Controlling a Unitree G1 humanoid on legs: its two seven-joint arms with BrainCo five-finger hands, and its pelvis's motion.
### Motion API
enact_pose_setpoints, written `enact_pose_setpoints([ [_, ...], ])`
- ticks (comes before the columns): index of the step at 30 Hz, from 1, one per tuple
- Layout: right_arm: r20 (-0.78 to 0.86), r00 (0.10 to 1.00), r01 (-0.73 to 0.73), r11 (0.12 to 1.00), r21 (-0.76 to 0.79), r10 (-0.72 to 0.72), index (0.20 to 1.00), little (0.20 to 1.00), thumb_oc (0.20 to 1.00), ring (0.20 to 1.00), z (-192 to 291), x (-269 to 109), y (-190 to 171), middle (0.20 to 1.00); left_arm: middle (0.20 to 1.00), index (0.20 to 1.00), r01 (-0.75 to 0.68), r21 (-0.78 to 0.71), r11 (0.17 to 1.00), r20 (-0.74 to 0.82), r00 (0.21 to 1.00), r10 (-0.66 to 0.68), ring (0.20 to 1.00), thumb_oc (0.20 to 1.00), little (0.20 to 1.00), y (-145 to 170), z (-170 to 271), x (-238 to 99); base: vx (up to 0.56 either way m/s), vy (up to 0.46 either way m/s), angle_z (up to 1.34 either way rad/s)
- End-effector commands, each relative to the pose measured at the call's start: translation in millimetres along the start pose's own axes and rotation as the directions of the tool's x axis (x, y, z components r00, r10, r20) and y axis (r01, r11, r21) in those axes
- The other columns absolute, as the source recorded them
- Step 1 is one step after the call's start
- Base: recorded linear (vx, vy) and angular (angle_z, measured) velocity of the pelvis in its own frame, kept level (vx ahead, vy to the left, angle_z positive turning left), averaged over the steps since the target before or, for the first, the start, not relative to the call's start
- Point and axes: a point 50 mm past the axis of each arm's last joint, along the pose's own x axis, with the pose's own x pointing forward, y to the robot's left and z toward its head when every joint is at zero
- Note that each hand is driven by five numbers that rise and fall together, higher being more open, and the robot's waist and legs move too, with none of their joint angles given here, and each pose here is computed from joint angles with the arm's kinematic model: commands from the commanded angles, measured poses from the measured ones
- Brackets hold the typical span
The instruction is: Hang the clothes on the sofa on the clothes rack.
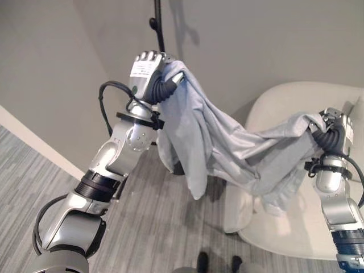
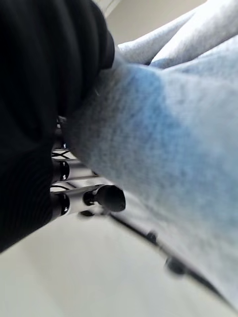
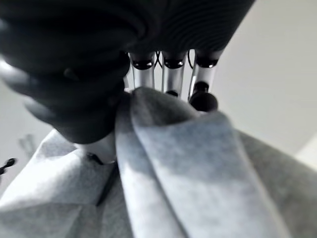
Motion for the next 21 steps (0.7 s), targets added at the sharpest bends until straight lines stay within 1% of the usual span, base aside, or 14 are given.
enact_pose_setpoints([
  [1, 0.133, 0.989, 0.073, 0.997, -0.031, -0.068, 0.200, 0.200, 0.200, 0.200, 16, 24, -16, 0.200, 0.200, 0.200, -0.148, -0.011, 0.989, 0.087, 0.985, 0.148, 0.200, 0.200, 0.200, 28, 16, 19, 0.10, -0.036, 0.11],
  [3, 0.125, 0.991, 0.044, 0.998, -0.041, -0.039, 0.200, 0.200, 0.200, 0.200, 14, 21, -14, 0.200, 0.200, 0.200, -0.143, -0.015, 0.990, 0.074, 0.987, 0.143, 0.200, 0.200, 0.200, 28, 15, 15, 0.15, -0.078, 0.03],
  [6, 0.127, 0.991, 0.038, 0.999, -0.037, -0.033, 0.200, 0.200, 0.200, 0.200, 15, 21, -13, 0.200, 0.200, 0.200, -0.146, -0.017, 0.989, 0.072, 0.987, 0.147, 0.200, 0.200, 0.200, 29, 15, 16, 0.06, -0.065, 0.03],
  [12, 0.155, 0.987, 0.032, 0.999, -0.005, -0.030, 0.200, 0.200, 0.200, 0.200, 22, 23, -14, 0.200, 0.200, 0.200, -0.159, -0.038, 0.987, 0.072, 0.984, 0.161, 0.200, 0.200, 0.200, 30, 16, 18, -0.01, -0.037, 0.34],
  [19, 0.169, 0.983, 0.071, 0.998, 0.000, -0.070, 0.200, 0.200, 0.200, 0.200, 23, 29, -20, 0.200, 0.200, 0.200, -0.174, -0.064, 0.983, 0.088, 0.980, 0.179, 0.200, 0.200, 0.200, 30, 20, 24, 0.06, 0.131, 0.05],
  [21, 0.160, 0.986, 0.060, 0.998, -0.031, -0.054, 0.200, 0.200, 0.200, 0.200, 18, 27, -23, 0.200, 0.200, 0.200, -0.161, -0.058, 0.985, 0.072, 0.984, 0.165, 0.200, 0.200, 0.200, 27, 17, 23, 0.19, 0.243, 0.08],
])
